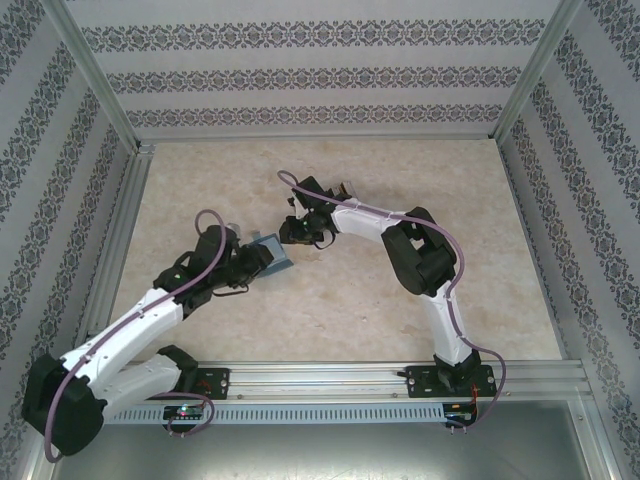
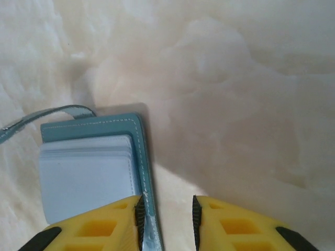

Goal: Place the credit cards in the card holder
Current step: Rotate the card holder at the center of the table, then pick up the credit card from the storage box.

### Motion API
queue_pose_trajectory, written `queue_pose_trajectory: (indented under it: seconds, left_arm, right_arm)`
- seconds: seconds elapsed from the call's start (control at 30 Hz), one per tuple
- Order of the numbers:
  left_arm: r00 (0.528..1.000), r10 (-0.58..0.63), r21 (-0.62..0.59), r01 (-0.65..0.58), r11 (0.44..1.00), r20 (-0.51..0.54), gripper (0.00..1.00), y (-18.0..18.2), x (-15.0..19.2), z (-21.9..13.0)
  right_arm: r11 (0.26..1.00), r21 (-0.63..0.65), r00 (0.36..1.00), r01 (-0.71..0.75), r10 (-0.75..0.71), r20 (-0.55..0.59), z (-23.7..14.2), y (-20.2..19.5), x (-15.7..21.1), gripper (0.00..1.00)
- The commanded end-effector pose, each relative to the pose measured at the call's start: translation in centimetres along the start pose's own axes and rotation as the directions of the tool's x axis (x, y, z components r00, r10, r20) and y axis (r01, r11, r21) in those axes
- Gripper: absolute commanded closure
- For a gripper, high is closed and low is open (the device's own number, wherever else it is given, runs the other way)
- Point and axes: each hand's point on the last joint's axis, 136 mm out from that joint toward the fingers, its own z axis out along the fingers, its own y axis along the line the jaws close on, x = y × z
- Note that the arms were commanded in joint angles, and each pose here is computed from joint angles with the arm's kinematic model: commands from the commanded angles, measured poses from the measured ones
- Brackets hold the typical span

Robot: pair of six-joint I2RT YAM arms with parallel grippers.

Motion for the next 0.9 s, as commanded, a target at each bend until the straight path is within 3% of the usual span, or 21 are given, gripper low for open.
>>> queue_pose_trajectory:
  seconds: [0.0,0.2,0.43,0.73,0.87]
  left_arm:
    - [0.998,-0.007,-0.128,-0.001,0.992,-0.062,0.70,3.4,0.3,0.3]
    - [0.995,-0.031,-0.152,0.016,0.988,-0.097,0.81,5.1,0.1,3.1]
    - [0.995,-0.021,-0.199,0.000,0.980,-0.100,0.87,7.4,0.2,4.8]
    - [0.995,-0.010,-0.222,-0.012,0.975,-0.099,0.88,8.9,0.5,5.7]
    - [0.991,-0.029,-0.204,0.002,0.979,-0.128,0.88,9.0,1.0,6.6]
  right_arm:
    - [0.999,0.022,0.999,0.032,-0.032,0.000,-0.6,0.3,-0.1,0.67]
    - [0.998,-0.004,0.998,0.060,-0.060,0.034,-3.3,2.0,-0.8,0.67]
    - [0.996,-0.006,0.989,0.085,-0.084,0.120,-8.6,2.9,-2.7,0.66]
    - [0.996,0.090,0.971,0.016,-0.037,0.238,-13.8,-1.4,-6.0,0.66]
    - [0.968,0.247,0.976,0.034,-0.085,0.199,-13.7,-4.2,-6.3,0.65]
